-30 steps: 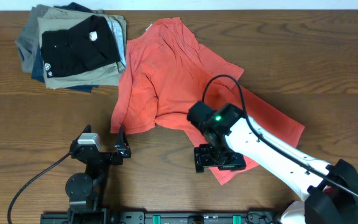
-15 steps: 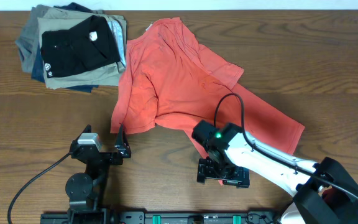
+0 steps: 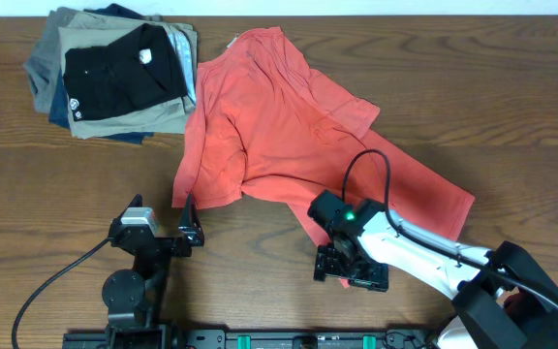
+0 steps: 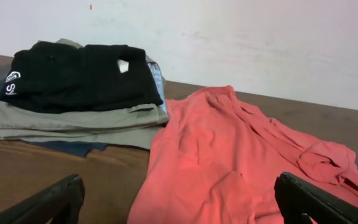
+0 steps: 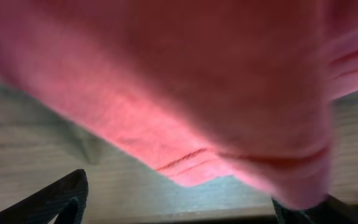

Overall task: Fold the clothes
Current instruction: 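Grasp the shirt's lower right corner with the right gripper and pull toward front right, then grasp the shirt's left edge with the left gripper while right holds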

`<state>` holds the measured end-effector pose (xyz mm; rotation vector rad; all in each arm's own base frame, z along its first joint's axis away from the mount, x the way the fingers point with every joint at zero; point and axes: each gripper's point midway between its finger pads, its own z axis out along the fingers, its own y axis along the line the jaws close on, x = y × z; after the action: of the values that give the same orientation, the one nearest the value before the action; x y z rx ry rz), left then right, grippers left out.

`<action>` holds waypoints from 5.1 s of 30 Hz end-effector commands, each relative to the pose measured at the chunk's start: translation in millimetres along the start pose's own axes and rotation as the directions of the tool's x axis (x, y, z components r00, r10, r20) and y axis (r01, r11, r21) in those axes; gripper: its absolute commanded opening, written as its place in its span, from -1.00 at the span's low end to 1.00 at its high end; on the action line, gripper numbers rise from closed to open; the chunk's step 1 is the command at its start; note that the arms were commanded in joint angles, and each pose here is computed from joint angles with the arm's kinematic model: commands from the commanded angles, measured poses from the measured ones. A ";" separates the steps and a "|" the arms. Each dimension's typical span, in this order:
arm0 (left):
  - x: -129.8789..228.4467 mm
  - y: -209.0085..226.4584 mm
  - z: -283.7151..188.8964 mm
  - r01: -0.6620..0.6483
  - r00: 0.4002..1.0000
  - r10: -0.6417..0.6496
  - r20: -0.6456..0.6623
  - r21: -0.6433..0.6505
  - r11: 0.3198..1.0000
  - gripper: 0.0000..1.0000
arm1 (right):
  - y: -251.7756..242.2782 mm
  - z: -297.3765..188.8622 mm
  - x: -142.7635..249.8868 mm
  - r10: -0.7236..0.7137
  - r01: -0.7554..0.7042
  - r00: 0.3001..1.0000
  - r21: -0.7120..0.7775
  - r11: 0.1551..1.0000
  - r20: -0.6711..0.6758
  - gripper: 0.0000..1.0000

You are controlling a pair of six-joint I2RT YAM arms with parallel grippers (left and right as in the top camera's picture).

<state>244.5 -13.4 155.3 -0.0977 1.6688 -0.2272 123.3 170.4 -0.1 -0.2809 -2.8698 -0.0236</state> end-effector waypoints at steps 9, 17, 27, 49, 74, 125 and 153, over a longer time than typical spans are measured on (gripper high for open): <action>15.6 2.5 1.0 0.001 0.999 -0.001 -0.048 -0.003 1.000 0.96 | -8.6 -2.7 -21.3 0.032 -0.034 0.995 0.021 0.999 0.096 0.20; 15.6 2.5 1.0 0.001 0.999 -0.001 -0.048 -0.003 1.000 0.96 | -12.7 -3.8 -27.1 0.050 -0.054 0.993 0.027 0.998 0.111 -0.43; 15.6 2.4 1.0 0.001 0.999 -0.001 -0.048 -0.003 1.000 0.96 | -42.0 -10.3 -29.7 0.168 -0.172 0.984 0.067 0.983 0.060 -0.97; 15.6 2.4 1.0 0.001 0.999 -0.001 -0.048 -0.003 1.000 0.95 | -130.4 -120.3 -9.1 0.332 -0.277 0.896 -0.214 0.937 0.295 -0.97; 15.6 2.4 1.0 0.001 0.999 -0.001 -0.048 -0.003 1.000 0.96 | -168.4 -261.1 -3.8 0.418 -0.282 0.722 -0.317 0.905 0.551 -0.95; -17.4 -44.9 0.1 0.114 0.944 -0.056 -0.326 0.161 0.980 0.95 | -121.7 -140.2 -13.1 0.329 -0.219 0.914 -0.396 0.892 0.237 0.44; 140.1 51.5 40.9 -0.143 0.249 -0.201 -0.947 -0.241 0.960 0.96 | -119.6 -141.5 -14.5 0.298 -0.181 0.920 -0.399 0.899 0.253 0.50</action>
<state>266.4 -6.0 2.8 -0.2538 3.0400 -0.1324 148.7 44.6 133.2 -0.7965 -3.0849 -0.5093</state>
